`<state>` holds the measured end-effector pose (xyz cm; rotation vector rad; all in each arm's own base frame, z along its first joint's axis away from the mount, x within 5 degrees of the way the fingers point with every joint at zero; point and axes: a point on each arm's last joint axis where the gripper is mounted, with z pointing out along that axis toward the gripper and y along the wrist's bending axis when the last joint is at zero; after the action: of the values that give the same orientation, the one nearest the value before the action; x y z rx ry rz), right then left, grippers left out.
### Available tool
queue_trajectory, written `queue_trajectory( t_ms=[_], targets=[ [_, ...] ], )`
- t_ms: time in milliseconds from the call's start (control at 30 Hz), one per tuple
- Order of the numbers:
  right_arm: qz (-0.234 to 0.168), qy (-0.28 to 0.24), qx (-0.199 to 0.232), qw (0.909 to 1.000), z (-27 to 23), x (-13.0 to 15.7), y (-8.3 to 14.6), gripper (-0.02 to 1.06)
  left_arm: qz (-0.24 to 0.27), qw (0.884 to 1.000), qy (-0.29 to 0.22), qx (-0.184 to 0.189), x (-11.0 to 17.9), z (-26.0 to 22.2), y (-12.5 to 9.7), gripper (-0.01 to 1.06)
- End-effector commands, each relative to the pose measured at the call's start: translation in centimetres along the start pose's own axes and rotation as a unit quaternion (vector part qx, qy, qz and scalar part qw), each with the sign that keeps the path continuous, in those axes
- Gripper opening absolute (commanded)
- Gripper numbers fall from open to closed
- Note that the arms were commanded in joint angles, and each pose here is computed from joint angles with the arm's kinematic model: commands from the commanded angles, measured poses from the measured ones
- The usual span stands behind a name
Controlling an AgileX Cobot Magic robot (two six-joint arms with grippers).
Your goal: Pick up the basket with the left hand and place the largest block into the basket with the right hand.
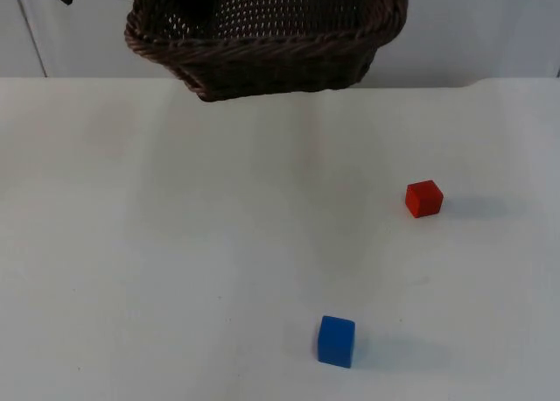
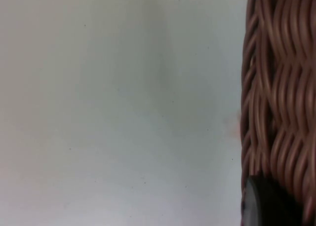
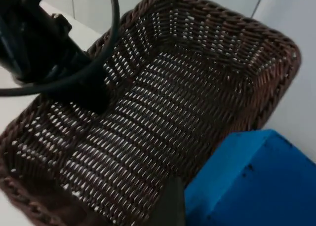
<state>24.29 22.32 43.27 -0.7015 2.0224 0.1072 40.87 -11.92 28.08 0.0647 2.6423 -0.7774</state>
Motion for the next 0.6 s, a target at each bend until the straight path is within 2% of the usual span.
queue_trajectory(
  t_ms=[0,200,333,467,567],
  targets=[
    [-0.016,-0.001,-0.003,0.9999,2.2,-0.8,0.4,0.00,-0.005,1.000,-0.011,0.009,-0.2,-0.7,-0.5,0.00],
    [-0.039,0.006,-0.003,0.9992,5.7,-1.8,1.6,0.00,-0.005,1.000,-0.008,0.009,-0.2,-0.7,-0.5,0.00],
    [-0.037,0.004,0.003,0.9993,7.1,-2.3,1.5,0.00,-0.004,1.000,-0.007,0.009,-0.1,-0.7,-0.4,0.00],
    [-0.022,-0.007,0.011,0.9997,8.1,-2.8,0.3,0.00,-0.003,1.000,-0.005,0.007,-0.1,-0.7,-0.4,0.00],
    [0.019,-0.032,0.005,0.9993,8.9,-3.1,-1.6,0.00,0.000,1.000,-0.005,0.003,-0.1,-0.7,-0.4,0.00]
  ],
)
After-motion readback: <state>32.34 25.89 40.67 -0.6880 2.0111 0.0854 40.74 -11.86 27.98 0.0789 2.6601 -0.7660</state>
